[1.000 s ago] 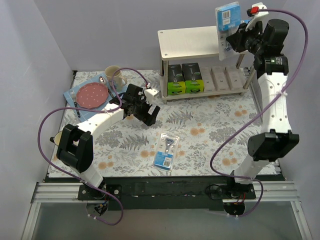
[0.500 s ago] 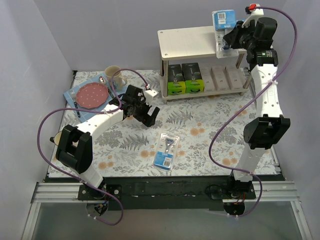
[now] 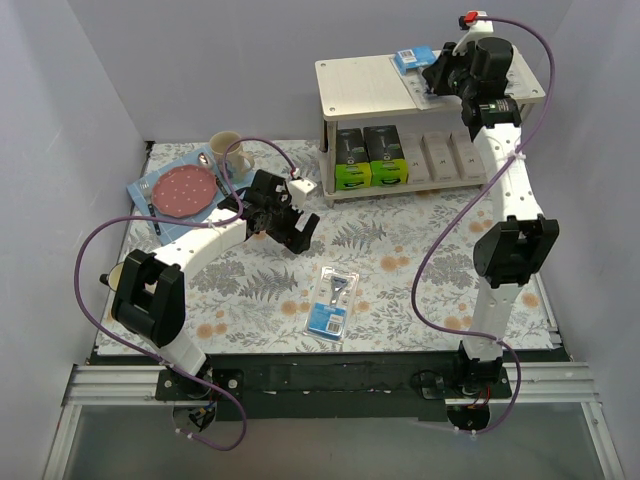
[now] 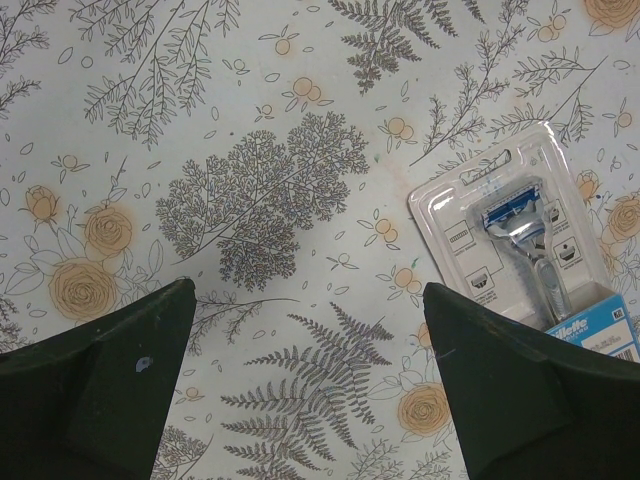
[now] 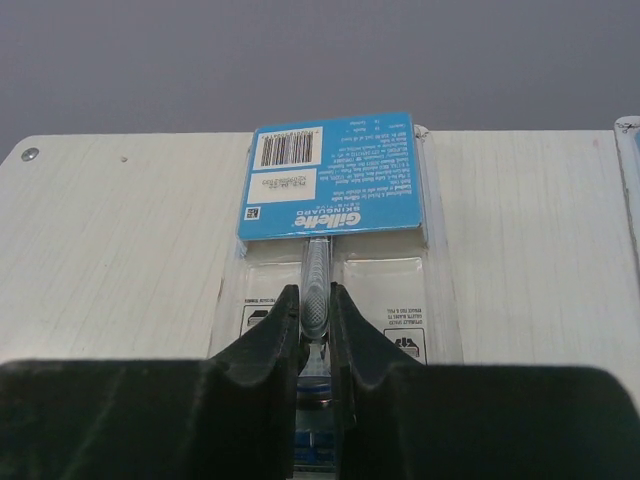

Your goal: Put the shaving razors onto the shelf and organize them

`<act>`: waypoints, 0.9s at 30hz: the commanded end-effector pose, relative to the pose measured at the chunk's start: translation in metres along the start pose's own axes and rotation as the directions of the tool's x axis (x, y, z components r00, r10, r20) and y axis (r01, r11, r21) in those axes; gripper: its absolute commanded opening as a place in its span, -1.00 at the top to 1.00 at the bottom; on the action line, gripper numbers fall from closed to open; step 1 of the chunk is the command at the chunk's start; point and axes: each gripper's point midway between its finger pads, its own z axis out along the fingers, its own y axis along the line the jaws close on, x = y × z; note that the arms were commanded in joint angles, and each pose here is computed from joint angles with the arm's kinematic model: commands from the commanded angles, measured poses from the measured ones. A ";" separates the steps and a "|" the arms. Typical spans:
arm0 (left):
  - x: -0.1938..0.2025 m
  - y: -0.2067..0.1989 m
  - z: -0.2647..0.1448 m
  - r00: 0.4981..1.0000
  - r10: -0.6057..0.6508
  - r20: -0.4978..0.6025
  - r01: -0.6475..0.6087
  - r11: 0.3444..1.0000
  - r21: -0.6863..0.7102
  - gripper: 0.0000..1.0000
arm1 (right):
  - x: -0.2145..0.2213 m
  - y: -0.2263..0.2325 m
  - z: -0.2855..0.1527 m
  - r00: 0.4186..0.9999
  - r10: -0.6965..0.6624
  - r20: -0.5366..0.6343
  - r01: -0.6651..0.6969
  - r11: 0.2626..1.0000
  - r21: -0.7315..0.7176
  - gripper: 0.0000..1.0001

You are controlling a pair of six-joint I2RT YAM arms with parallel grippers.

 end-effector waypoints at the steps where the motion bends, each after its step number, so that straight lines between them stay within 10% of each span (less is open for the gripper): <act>1: -0.012 -0.004 -0.012 0.998 0.019 0.052 -0.019 1.000 -0.001 -0.96 | 0.029 -0.007 0.016 0.997 0.042 -0.060 -0.039 0.998 0.055 0.97; 27: -0.011 -0.005 -0.018 0.997 0.024 0.069 -0.023 1.000 -0.006 -0.96 | 0.057 -0.001 -0.008 0.986 0.124 -0.111 -0.086 0.951 0.298 0.97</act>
